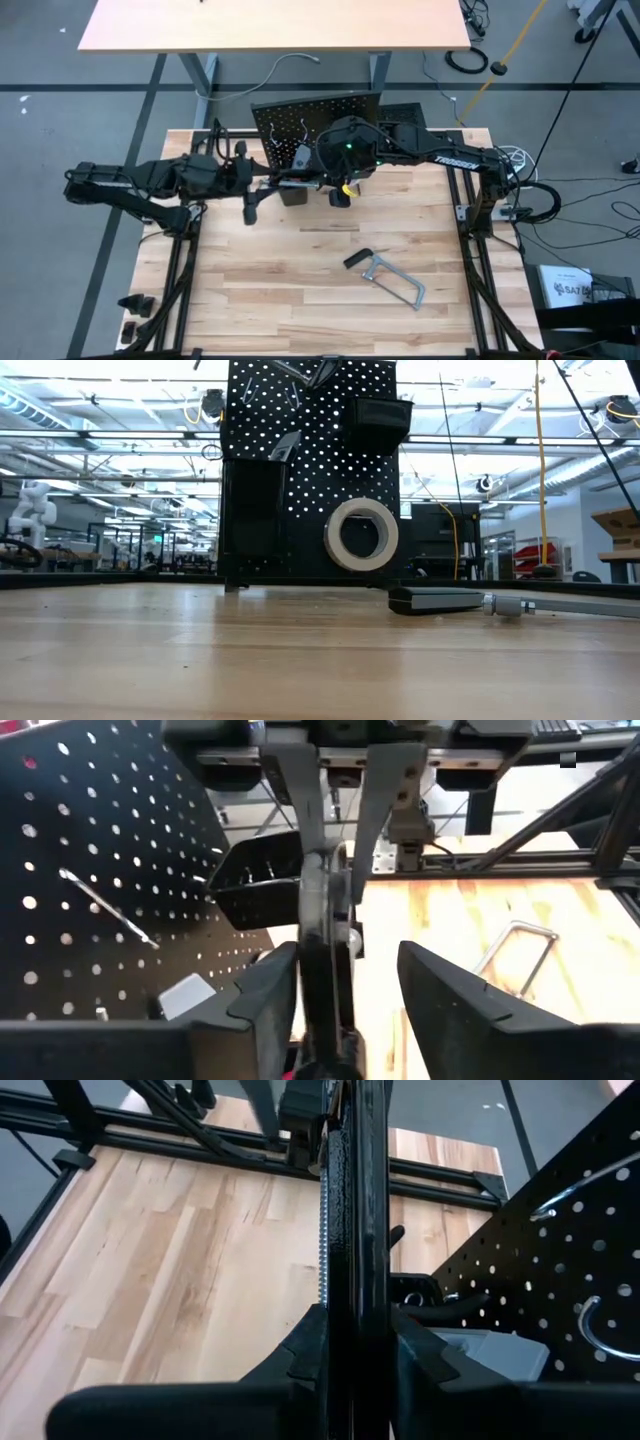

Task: Hang tools onto peg board
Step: Hang the clamp on the pegboard

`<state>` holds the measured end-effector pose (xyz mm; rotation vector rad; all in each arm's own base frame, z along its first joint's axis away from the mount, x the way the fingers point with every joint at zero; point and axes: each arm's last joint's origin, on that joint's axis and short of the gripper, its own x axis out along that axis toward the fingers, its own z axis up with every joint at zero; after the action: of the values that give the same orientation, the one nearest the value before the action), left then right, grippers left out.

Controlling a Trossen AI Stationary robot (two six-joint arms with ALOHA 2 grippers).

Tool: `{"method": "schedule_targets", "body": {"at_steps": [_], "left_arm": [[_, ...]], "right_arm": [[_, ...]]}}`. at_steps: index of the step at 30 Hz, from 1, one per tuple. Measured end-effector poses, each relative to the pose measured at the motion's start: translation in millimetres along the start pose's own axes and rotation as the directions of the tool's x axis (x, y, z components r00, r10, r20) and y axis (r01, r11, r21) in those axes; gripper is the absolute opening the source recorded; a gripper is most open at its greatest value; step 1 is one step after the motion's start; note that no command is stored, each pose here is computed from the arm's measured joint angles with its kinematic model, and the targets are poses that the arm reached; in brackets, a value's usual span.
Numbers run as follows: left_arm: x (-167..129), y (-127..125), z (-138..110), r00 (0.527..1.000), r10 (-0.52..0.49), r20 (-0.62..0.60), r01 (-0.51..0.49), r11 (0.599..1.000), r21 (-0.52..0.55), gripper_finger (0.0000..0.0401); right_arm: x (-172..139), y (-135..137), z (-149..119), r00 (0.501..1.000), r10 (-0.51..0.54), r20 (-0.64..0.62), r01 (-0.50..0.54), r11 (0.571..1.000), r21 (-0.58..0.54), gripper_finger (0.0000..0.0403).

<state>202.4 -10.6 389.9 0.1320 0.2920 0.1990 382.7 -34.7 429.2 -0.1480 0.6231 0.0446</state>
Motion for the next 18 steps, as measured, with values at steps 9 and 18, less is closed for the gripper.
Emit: {"method": "schedule_targets", "body": {"at_steps": [9, 18], "left_arm": [[-0.2, 0.1, -1.3, 1.0, 0.002, -0.013, -0.002, 1.0, 0.003, 0.0089], [-3.0, 1.0, -1.8, 1.0, 0.01, -0.018, -0.01, 1.0, 0.013, 0.0025]], "right_arm": [[-0.4, 0.1, -0.1, 1.0, 0.001, -0.001, -0.001, 1.0, 0.003, 0.0051], [-0.5, 0.4, -0.6, 1.0, -0.002, -0.007, 0.002, 1.0, -0.003, 0.0051]]}}
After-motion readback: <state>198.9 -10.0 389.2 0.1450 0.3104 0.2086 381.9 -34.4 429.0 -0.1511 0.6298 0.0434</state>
